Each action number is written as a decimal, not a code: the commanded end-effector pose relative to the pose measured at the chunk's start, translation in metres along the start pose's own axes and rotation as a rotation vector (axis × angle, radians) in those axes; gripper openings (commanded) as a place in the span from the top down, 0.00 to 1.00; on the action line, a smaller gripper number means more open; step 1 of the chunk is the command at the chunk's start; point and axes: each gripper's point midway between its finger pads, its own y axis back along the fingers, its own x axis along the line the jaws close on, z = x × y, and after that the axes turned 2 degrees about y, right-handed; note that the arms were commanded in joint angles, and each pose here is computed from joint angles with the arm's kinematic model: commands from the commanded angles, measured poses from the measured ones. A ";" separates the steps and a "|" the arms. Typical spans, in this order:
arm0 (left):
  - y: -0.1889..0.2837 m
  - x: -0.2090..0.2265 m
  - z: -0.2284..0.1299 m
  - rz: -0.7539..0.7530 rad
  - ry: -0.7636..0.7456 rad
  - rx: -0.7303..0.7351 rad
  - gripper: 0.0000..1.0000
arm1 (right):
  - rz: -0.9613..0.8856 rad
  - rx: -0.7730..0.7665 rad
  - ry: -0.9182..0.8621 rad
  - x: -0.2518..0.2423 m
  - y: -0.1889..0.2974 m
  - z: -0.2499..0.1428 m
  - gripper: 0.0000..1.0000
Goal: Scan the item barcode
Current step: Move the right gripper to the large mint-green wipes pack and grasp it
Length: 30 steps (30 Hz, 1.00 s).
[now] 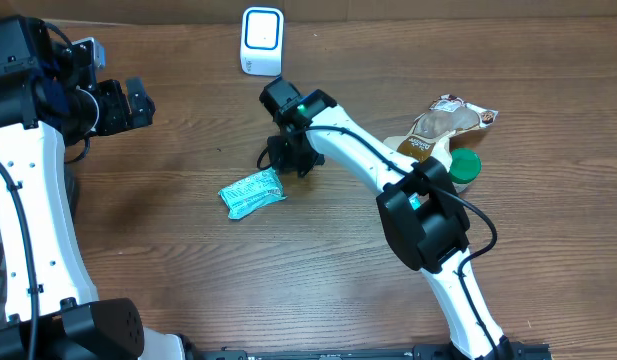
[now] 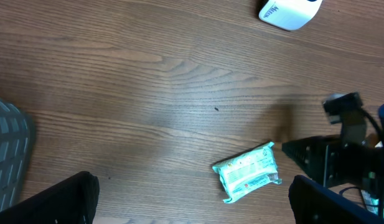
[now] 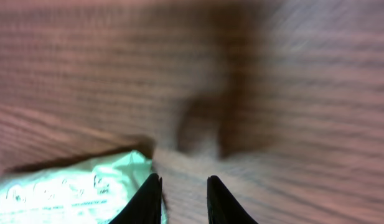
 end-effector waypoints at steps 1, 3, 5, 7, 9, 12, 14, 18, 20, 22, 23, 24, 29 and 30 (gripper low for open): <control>0.004 0.000 0.006 0.002 0.014 -0.020 0.00 | 0.045 -0.033 0.031 0.014 0.009 0.013 0.78; 0.004 0.000 0.006 0.002 0.014 -0.020 0.00 | 0.152 -0.013 0.040 0.035 0.017 0.012 0.78; 0.004 0.000 0.006 0.002 0.014 -0.020 0.00 | 0.243 0.008 0.060 0.057 0.025 0.007 0.78; 0.004 0.000 0.006 0.002 0.014 -0.020 0.00 | 0.352 0.027 0.084 0.084 0.031 0.002 0.76; 0.004 0.000 0.006 0.002 0.014 -0.020 0.00 | 0.398 0.012 0.075 0.103 0.032 0.003 0.73; 0.004 0.000 0.006 0.002 0.014 -0.020 0.00 | 0.354 -0.068 0.054 0.112 0.019 0.012 0.65; 0.004 0.000 0.006 0.002 0.014 -0.020 0.00 | 0.289 -0.118 0.014 0.111 0.004 0.017 0.60; 0.004 0.000 0.006 0.002 0.014 -0.020 0.00 | 0.264 -0.123 0.009 0.122 -0.020 0.010 0.61; 0.004 0.000 0.006 0.002 0.014 -0.020 0.00 | 0.253 -0.095 0.019 0.125 -0.025 -0.001 0.61; 0.004 0.000 0.006 0.002 0.014 -0.020 0.00 | 0.235 -0.064 0.022 0.124 -0.026 -0.010 0.63; 0.004 0.000 0.006 0.002 0.014 -0.020 0.00 | 0.236 -0.042 0.029 0.125 -0.025 -0.017 0.64; 0.004 0.000 0.006 0.002 0.014 -0.020 0.00 | 0.241 -0.011 0.027 0.125 -0.024 -0.023 0.63; 0.004 0.000 0.006 0.002 0.014 -0.020 0.00 | 0.245 0.113 0.056 0.112 0.004 -0.045 0.64; 0.004 0.000 0.006 0.002 0.014 -0.020 0.00 | 0.226 0.134 0.076 0.101 0.015 -0.047 0.64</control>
